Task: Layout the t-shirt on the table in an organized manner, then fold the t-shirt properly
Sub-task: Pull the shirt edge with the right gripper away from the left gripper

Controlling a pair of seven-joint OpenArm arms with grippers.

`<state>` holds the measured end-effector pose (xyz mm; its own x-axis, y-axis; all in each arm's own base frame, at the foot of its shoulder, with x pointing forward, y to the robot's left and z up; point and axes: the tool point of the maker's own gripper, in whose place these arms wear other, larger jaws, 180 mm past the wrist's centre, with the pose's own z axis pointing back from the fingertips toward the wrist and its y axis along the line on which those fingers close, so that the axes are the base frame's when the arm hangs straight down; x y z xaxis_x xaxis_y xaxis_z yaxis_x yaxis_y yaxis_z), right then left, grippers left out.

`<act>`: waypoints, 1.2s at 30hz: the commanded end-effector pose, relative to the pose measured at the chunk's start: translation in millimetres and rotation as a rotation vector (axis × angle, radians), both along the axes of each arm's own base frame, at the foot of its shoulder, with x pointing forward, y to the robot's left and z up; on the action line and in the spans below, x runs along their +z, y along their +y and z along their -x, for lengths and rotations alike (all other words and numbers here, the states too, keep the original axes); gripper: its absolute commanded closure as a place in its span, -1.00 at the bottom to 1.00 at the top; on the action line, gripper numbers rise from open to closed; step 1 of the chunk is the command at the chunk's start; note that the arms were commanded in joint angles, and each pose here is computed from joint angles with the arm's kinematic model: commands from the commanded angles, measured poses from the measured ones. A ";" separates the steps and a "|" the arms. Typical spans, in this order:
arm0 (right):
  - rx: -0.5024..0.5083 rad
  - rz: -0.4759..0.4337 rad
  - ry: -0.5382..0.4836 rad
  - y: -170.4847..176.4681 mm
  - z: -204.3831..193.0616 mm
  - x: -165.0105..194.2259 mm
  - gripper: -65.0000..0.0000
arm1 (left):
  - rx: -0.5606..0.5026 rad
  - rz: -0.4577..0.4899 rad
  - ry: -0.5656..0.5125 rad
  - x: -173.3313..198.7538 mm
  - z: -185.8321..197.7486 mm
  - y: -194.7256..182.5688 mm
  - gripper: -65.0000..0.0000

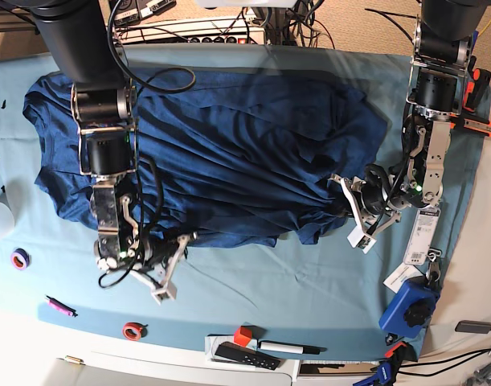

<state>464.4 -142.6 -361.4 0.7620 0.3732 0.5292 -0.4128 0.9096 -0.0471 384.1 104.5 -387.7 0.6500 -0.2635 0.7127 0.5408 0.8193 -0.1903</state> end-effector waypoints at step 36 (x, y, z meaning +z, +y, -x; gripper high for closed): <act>-0.344 0.472 -0.566 -173.3 -54.9 106.5 1.00 | 0.006 0.023 -0.063 20.3 -14.6 1.2 1.00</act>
<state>504.5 -308.4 -292.4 0.6042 0.4286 0.6717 0.0317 0.8294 -0.5578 384.3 104.5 -387.4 0.6488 -0.2630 0.7141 0.5409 0.8194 -0.1897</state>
